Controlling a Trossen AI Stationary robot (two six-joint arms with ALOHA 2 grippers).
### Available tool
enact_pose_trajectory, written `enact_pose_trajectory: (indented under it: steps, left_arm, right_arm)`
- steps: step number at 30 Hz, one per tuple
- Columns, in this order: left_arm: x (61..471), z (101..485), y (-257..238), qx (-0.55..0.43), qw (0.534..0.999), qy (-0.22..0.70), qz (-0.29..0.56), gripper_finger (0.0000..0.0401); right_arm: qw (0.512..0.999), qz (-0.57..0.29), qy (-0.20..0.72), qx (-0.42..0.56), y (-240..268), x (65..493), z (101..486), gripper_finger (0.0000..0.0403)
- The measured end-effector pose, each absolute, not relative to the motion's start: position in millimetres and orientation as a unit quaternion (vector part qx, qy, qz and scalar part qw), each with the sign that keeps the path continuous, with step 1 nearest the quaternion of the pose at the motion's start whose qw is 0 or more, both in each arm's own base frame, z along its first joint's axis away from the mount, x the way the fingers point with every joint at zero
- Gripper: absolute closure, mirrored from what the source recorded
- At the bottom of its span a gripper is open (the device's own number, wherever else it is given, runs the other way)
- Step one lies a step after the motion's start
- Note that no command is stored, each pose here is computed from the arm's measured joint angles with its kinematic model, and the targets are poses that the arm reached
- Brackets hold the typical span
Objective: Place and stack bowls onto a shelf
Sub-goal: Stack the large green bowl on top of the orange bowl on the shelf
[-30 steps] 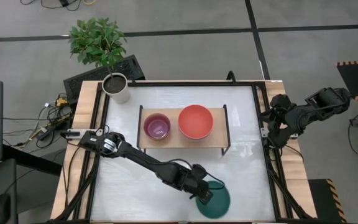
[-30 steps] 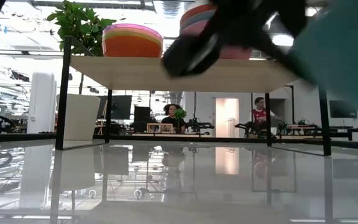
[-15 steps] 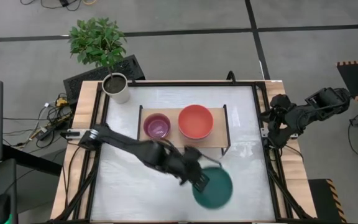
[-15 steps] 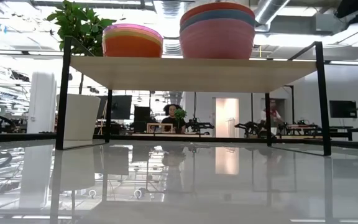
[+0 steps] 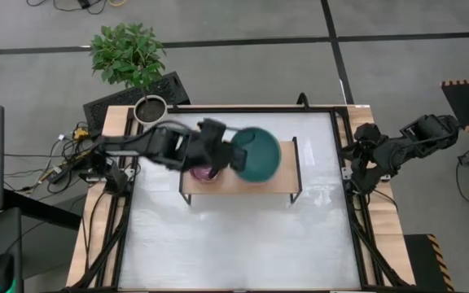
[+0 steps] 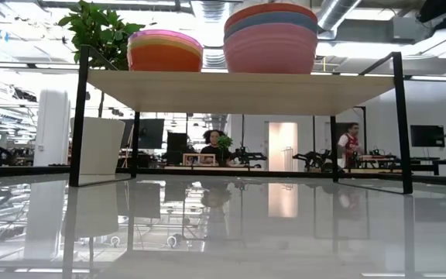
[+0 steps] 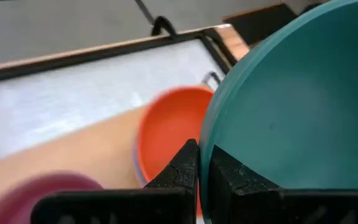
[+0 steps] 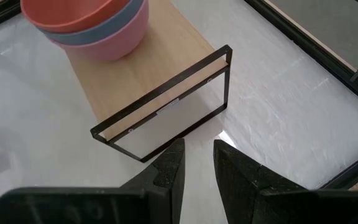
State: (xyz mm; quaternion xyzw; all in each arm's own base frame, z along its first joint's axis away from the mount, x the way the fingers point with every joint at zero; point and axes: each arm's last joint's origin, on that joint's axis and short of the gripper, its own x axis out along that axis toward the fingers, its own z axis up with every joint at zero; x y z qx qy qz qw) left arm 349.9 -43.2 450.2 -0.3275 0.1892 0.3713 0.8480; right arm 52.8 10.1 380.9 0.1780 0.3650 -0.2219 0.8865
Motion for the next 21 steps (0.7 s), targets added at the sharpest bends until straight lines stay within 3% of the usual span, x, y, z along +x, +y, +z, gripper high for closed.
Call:
enact_pose_trajectory:
  steps: [12,21]
  left_arm:
    - [368,426,36,-0.351,0.813,0.295,0.36,0.0401]
    - [372,415,42,-0.349,0.806,0.354,0.322,0.0401]
  right_arm:
    - [0.887,-0.222,0.365,0.178,10,53,381,0.029]
    - [0.887,-0.222,0.365,0.177,10,53,381,0.029]
